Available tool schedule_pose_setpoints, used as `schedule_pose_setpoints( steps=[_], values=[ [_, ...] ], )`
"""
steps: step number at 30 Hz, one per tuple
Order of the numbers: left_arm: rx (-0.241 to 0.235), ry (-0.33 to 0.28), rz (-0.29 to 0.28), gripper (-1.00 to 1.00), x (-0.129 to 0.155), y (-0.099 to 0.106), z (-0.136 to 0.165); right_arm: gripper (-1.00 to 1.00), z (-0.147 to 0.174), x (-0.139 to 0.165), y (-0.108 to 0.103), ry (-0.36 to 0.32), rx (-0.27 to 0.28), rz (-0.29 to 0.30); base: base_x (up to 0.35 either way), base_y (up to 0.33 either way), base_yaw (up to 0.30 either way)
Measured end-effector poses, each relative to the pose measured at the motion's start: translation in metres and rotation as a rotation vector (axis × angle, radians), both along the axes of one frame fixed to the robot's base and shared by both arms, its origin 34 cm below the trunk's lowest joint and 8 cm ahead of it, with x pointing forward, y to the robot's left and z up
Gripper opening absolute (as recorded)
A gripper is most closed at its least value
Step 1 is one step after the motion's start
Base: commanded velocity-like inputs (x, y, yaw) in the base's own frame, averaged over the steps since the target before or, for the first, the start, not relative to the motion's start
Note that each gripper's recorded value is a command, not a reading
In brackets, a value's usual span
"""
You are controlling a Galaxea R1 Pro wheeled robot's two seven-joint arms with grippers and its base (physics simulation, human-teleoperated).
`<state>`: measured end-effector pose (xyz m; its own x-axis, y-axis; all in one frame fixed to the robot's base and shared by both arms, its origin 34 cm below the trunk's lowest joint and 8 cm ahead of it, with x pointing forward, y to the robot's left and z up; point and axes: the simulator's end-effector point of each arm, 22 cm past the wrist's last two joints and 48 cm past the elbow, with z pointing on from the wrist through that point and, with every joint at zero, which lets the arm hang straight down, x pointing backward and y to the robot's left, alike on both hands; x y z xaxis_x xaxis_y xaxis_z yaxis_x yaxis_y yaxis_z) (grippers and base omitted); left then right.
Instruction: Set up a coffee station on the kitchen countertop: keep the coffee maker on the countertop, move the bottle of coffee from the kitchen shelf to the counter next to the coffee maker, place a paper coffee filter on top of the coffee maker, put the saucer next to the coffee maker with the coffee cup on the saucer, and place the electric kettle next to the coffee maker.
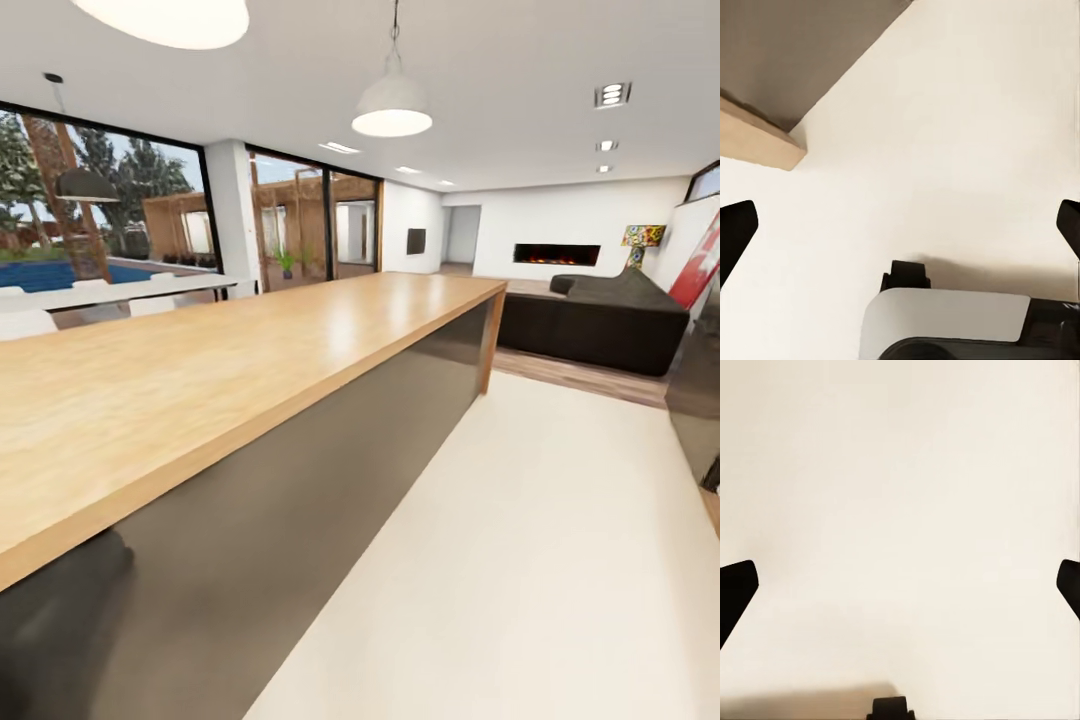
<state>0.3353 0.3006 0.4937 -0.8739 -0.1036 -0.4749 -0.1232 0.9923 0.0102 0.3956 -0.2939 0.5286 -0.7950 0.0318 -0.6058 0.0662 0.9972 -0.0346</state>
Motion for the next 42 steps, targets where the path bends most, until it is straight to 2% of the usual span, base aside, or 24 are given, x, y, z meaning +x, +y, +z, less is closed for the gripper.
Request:
schedule_pose_setpoints(
  steps=[42],
  values=[
    [0.001, 0.003, -0.001, 1.00, -0.003, 0.000, 0.063, 1.00, 0.063, -0.002, 0.001, 0.001, -0.002, 0.007, 0.000, 0.000, -0.300]
  ],
)
